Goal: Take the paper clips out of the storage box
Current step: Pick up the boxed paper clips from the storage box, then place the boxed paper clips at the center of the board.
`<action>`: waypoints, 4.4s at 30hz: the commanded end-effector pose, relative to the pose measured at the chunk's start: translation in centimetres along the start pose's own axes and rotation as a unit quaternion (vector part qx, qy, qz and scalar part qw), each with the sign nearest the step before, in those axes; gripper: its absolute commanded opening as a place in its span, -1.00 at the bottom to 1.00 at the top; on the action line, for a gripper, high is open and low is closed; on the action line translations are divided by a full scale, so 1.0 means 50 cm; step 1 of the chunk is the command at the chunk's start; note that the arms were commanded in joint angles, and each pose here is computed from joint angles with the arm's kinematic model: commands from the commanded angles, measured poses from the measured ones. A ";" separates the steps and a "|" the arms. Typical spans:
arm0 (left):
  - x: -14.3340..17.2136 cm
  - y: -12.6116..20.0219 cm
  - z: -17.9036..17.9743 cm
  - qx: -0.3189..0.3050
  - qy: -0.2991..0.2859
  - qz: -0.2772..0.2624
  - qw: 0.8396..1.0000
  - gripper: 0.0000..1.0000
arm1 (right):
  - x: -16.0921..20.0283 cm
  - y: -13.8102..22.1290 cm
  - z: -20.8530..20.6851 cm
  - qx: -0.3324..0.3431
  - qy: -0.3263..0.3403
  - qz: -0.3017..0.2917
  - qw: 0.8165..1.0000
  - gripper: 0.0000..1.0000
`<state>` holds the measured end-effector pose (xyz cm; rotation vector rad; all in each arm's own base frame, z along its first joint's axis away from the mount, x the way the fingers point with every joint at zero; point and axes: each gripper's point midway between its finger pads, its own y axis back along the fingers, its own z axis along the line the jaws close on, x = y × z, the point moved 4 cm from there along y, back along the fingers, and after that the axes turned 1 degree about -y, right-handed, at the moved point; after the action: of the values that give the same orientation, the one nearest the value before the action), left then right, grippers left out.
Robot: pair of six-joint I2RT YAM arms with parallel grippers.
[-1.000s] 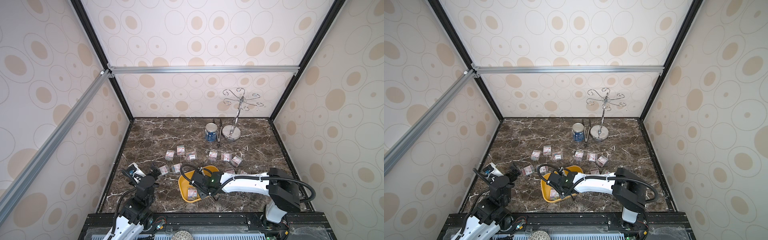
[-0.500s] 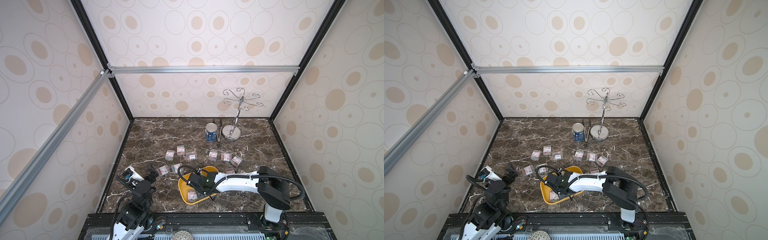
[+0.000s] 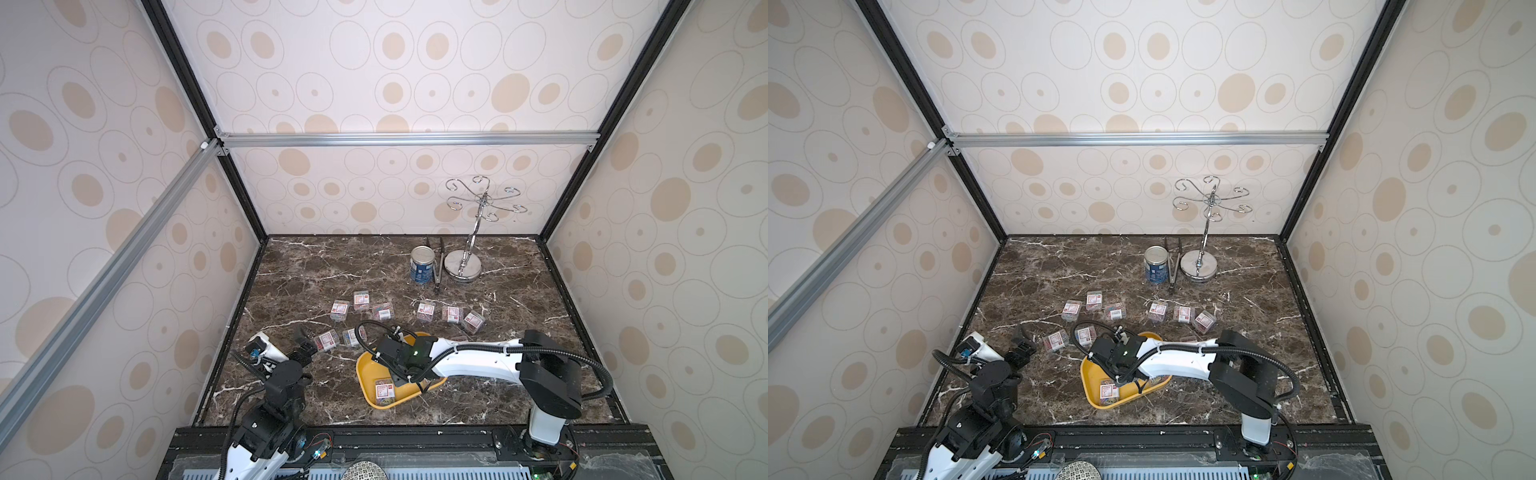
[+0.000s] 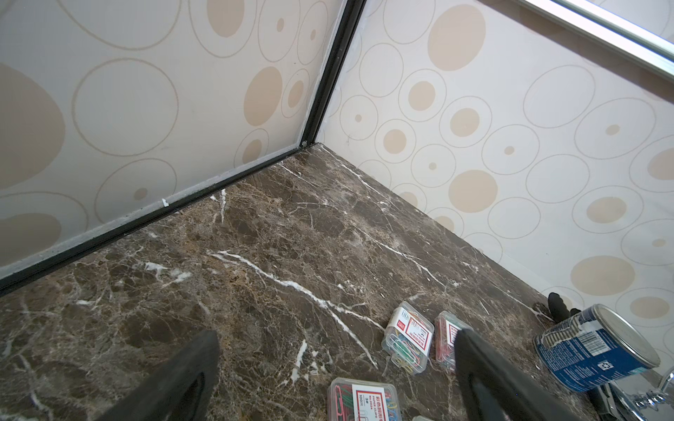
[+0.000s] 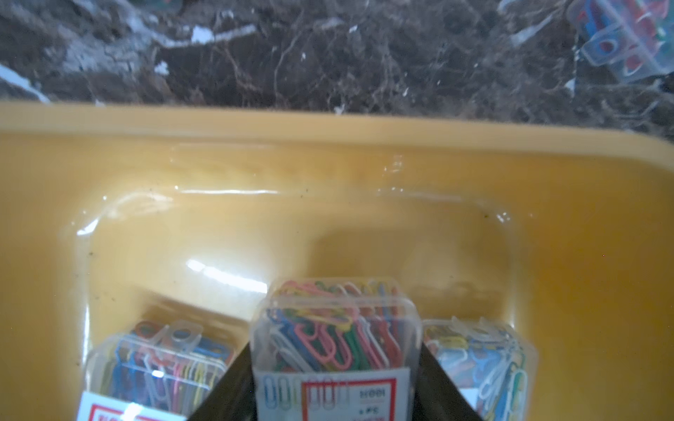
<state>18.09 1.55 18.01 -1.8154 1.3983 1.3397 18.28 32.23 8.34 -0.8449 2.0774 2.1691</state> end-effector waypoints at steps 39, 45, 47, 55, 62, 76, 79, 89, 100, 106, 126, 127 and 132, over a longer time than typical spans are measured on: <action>0.008 -0.010 0.002 -0.024 -0.008 0.010 1.000 1.00 | -0.089 0.197 -0.394 0.105 -0.234 -0.180 0.950 -0.05; 0.009 -0.011 0.000 -0.023 -0.010 0.011 1.000 1.00 | -0.064 0.165 -0.427 0.122 -0.259 -0.150 0.946 -0.04; 0.009 -0.011 0.000 -0.023 -0.010 0.011 1.000 1.00 | -0.061 0.154 -0.426 0.112 -0.263 -0.142 0.948 -0.04; 0.008 -0.011 0.001 -0.025 -0.009 0.010 1.000 1.00 | -0.074 0.087 -0.369 0.044 -0.228 -0.099 0.968 -0.09; 0.008 -0.011 0.001 -0.026 -0.010 0.009 1.000 1.00 | -0.092 0.044 -0.343 0.024 -0.217 -0.078 0.973 -0.12; 0.008 -0.010 0.002 -0.025 -0.008 0.010 1.000 1.00 | -0.120 -0.027 -0.323 0.033 -0.206 -0.045 0.977 -0.11; 0.008 -0.010 0.002 -0.024 -0.007 0.009 1.000 1.00 | -0.120 -0.041 -0.322 0.036 -0.205 -0.038 0.977 -0.11; 0.008 -0.009 0.002 -0.023 -0.006 0.009 1.000 1.00 | -0.110 -0.069 -0.327 0.048 -0.207 -0.022 0.977 0.00; 0.008 -0.010 0.003 -0.023 -0.006 0.008 1.000 1.00 | -0.124 -0.045 -0.328 0.038 -0.204 -0.040 0.977 0.44; 0.008 -0.009 0.003 -0.023 -0.006 0.009 1.000 1.00 | -0.128 0.013 -0.337 0.030 -0.207 -0.069 0.975 0.46; 0.011 -0.011 -0.038 0.036 -0.025 0.033 0.998 0.98 | -0.066 0.206 -0.281 0.042 -0.095 -0.265 0.959 0.46; 0.011 -0.009 -0.049 0.050 -0.028 0.042 0.997 0.96 | -0.065 0.208 -0.301 0.067 -0.105 -0.283 0.951 0.51; 0.010 -0.005 -0.104 0.107 -0.036 0.092 0.989 0.91 | -0.055 0.231 -0.395 0.136 -0.166 -0.324 0.921 0.71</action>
<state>19.85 -1.39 17.04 -1.5789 1.5682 1.3819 22.55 16.38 19.26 -0.9469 1.6026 1.6810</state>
